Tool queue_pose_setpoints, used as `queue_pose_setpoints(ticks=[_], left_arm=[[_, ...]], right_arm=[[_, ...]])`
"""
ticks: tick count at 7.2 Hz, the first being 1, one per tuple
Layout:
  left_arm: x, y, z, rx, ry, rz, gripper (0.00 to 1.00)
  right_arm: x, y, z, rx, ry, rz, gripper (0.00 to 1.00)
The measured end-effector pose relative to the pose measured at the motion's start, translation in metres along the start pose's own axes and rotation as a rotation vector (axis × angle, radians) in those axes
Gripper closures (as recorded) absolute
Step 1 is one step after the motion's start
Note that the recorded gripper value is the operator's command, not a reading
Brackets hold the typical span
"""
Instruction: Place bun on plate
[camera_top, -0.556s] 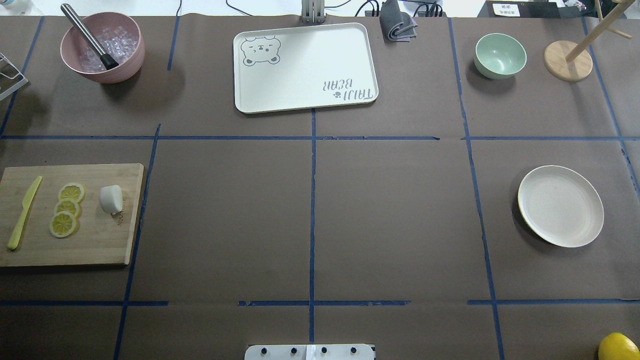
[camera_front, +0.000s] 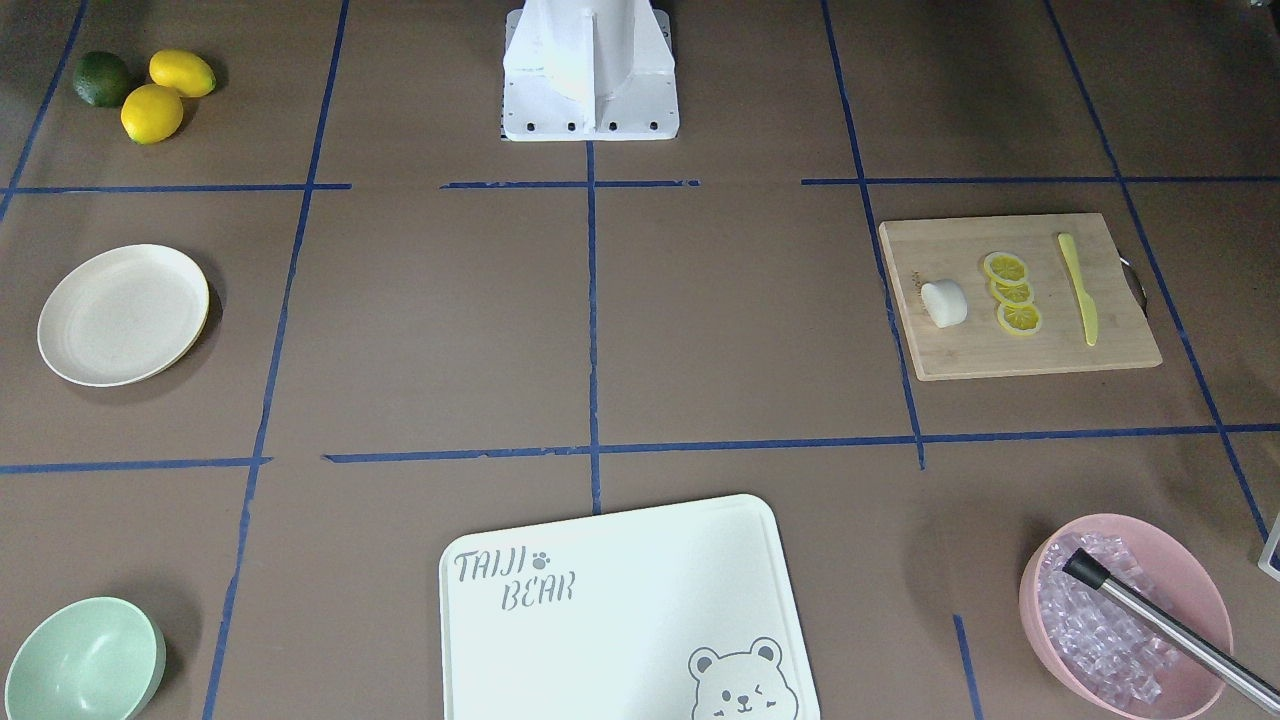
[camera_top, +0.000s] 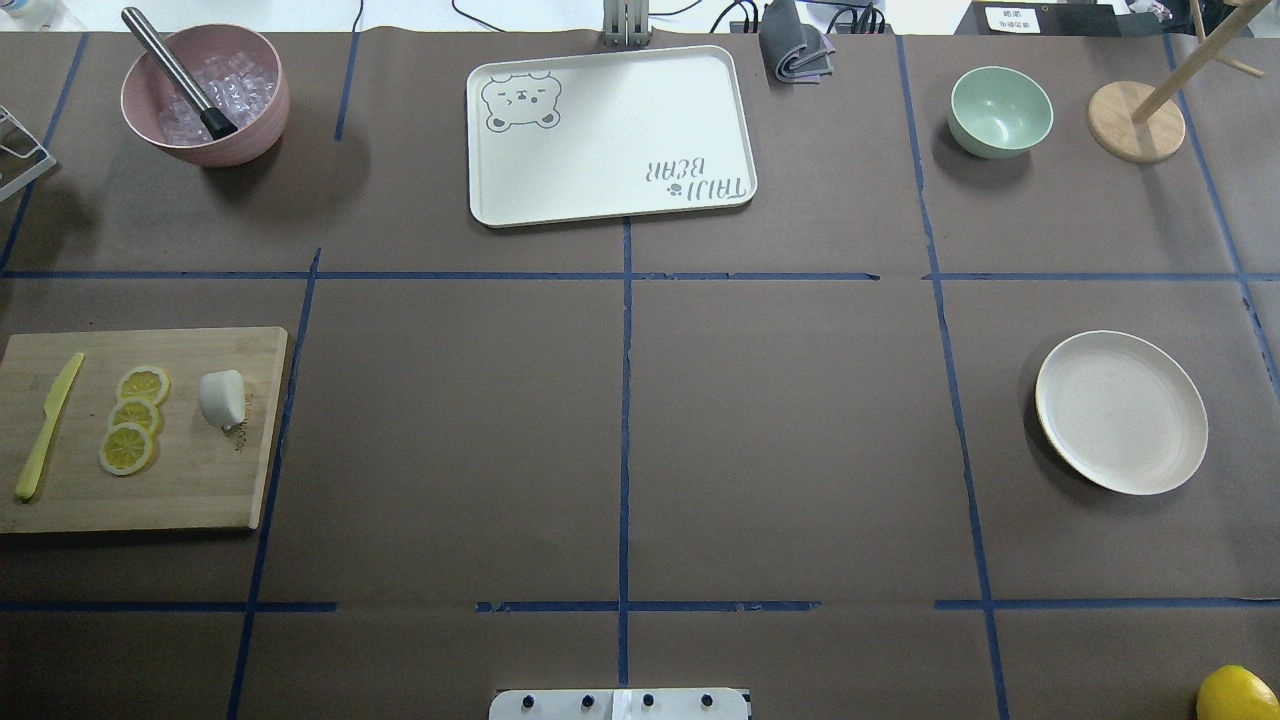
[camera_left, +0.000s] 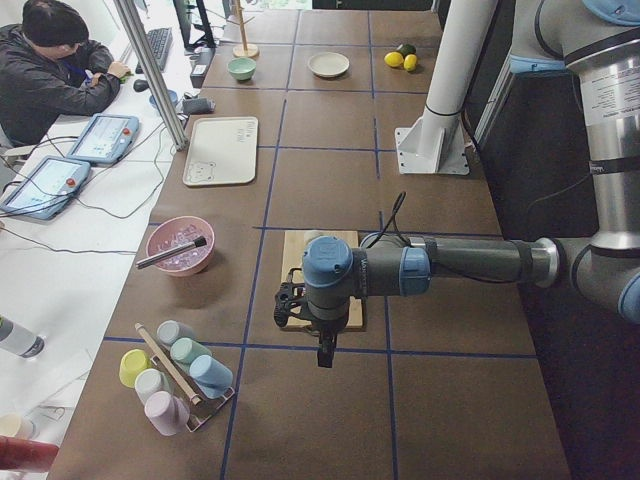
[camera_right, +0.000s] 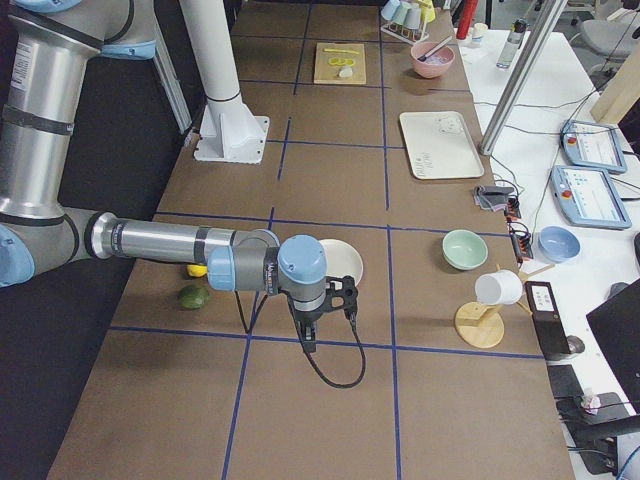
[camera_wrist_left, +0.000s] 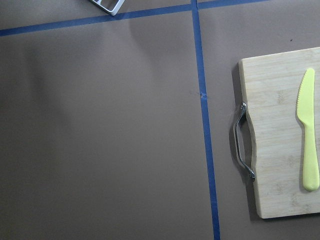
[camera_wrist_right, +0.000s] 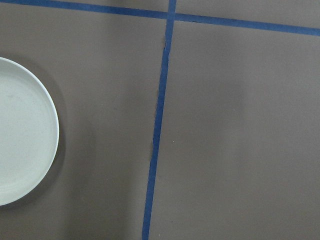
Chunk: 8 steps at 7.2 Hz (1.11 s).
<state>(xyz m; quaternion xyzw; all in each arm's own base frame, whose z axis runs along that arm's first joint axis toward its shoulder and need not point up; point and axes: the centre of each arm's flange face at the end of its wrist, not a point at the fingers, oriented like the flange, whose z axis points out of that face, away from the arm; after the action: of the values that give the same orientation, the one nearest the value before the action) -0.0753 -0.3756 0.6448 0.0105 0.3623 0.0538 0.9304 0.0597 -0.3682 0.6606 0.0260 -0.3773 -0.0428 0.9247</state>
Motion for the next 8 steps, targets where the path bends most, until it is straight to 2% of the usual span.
queue_pose_setpoints(ticks=[1, 4, 6, 8], left_arm=[[0.0, 0.0, 0.0, -0.001, 0.0, -0.001, 0.0], [0.0, 0.0, 0.001, -0.003, 0.0, -0.002, 0.0], [0.0, 0.0, 0.0, -0.001, 0.001, 0.0, 0.0], [0.001, 0.0, -0.001, 0.001, 0.0, 0.001, 0.0]], right_arm=[[0.001, -0.001, 0.007, -0.01, -0.011, 0.0, 0.0], [-0.018, -0.025, 0.054, 0.012, -0.092, -0.129, 0.01], [-0.055, -0.053, 0.095, 0.02, -0.125, -0.081, 0.01], [-0.096, -0.057, 0.125, 0.05, -0.137, -0.009, 0.02]])
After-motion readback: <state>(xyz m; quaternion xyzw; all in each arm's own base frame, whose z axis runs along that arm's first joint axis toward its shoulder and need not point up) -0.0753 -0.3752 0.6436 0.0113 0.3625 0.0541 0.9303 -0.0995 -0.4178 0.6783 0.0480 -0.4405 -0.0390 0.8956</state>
